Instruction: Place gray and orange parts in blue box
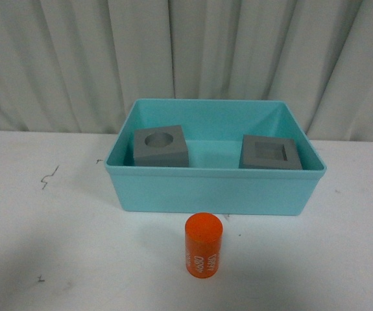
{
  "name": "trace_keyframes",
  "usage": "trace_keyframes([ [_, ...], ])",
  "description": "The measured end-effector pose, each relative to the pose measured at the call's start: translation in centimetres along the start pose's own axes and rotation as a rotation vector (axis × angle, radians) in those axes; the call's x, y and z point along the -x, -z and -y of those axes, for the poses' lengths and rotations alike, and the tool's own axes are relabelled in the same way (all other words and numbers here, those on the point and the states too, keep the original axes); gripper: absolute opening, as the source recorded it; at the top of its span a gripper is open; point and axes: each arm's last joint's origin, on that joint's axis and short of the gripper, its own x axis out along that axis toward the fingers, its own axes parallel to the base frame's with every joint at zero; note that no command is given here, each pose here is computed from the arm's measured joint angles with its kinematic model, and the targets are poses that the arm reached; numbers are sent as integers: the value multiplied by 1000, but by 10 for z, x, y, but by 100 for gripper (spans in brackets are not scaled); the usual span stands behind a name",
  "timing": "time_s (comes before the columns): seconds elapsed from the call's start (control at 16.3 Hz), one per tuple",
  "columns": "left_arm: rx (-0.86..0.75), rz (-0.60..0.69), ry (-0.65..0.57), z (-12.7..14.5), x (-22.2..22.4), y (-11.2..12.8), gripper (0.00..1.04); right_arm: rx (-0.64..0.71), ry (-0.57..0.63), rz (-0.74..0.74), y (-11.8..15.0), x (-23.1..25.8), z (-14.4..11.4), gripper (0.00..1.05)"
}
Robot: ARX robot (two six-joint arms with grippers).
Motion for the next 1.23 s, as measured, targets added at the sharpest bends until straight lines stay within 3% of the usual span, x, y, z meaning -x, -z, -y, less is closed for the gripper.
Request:
trace_keyframes([
  [0.8, 0, -2, 0, 0, 16, 0, 2, 0, 0, 0, 0, 0, 0, 98],
  [0.92, 0, -52, 0, 0, 25, 6, 2, 0, 0, 0, 0, 0, 0, 98],
  [0.98, 0, 10, 1, 0, 27, 1, 2, 0, 0, 0, 0, 0, 0, 98],
  [1.23, 0, -12, -1, 0, 27, 3, 2, 0, 0, 0, 0, 0, 0, 98],
])
